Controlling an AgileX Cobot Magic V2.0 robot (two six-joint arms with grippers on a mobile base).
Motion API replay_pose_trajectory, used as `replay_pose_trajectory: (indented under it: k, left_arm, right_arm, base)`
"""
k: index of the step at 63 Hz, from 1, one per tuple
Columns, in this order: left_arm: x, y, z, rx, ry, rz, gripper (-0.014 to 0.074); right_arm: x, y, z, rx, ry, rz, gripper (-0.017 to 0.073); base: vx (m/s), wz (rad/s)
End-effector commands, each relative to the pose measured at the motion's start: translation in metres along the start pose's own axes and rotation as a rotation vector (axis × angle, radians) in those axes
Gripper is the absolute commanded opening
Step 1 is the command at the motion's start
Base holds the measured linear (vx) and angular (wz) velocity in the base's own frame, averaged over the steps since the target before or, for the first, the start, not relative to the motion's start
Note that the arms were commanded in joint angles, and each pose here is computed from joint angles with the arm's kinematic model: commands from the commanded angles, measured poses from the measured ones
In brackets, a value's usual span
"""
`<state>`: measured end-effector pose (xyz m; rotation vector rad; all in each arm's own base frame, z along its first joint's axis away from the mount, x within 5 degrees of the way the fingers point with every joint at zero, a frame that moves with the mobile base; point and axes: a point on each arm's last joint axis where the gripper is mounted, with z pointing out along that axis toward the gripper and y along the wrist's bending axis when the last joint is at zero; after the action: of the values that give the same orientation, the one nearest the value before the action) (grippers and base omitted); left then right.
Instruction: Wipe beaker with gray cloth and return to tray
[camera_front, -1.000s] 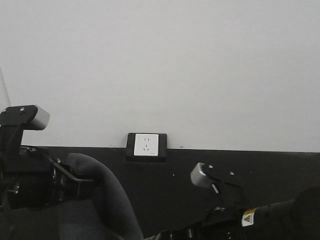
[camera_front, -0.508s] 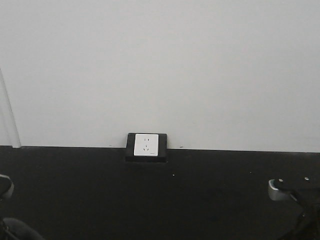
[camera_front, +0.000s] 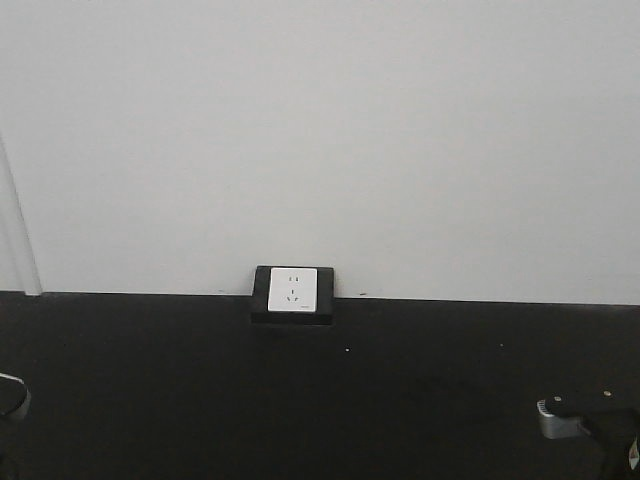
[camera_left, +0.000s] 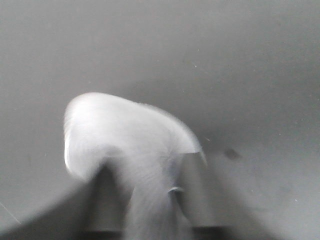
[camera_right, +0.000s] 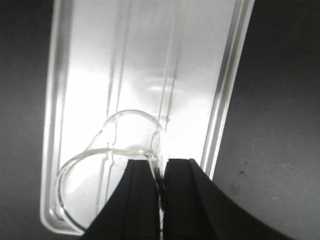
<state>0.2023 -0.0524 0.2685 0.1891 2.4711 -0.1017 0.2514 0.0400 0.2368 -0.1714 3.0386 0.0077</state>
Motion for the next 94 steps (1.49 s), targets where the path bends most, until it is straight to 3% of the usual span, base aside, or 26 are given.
replay_pose_trajectory:
  k: [1,8,28,60,71,86,94]
  left_arm:
    - [-0.013,0.0,-0.013,0.004,-0.075,-0.008,0.0584]
    - [-0.014,0.0,-0.016,0.001,-0.057,-0.011,0.0613]
    - [-0.014,0.0,-0.017,0.003,-0.042,-0.018,0.0575]
    - [-0.015,0.0,-0.017,0.005,-0.054,-0.018,0.0554]
    - [-0.014,0.0,-0.017,0.004,-0.048,-0.018,0.0554]
    - [-0.014,0.0,-0.017,0.004,-0.048,-0.018,0.0554]
    - [-0.014,0.0,-0.017,0.004,-0.048,-0.018,0.0554]
  right_arm:
    - [-0.008,-0.006,-0.005,-0.004,-0.041,0.029,-0.001]
    - [-0.013,-0.005,0.002,-0.017,-0.037,0.008,-0.0008]
    - [-0.025,-0.004,0.015,-0.026,-0.08,0.0,0.0004]
    - [-0.029,0.0,0.037,-0.059,-0.004,0.003,0.0141]
    - [-0.03,0.0,0.036,-0.057,-0.013,0.004,0.0239]
    - [-0.027,0.0,0.029,-0.058,-0.015,0.006,0.0451]
    - [-0.023,-0.001,0.011,-0.054,-0.084,0.0,0.0472]
  base:
    - [0.0,0.0]
    - [0.0,0.0]
    - [0.0,0.0]
    - [0.0,0.0]
    - [0.0,0.0]
    - [0.0,0.0]
    - [0.0,0.0]
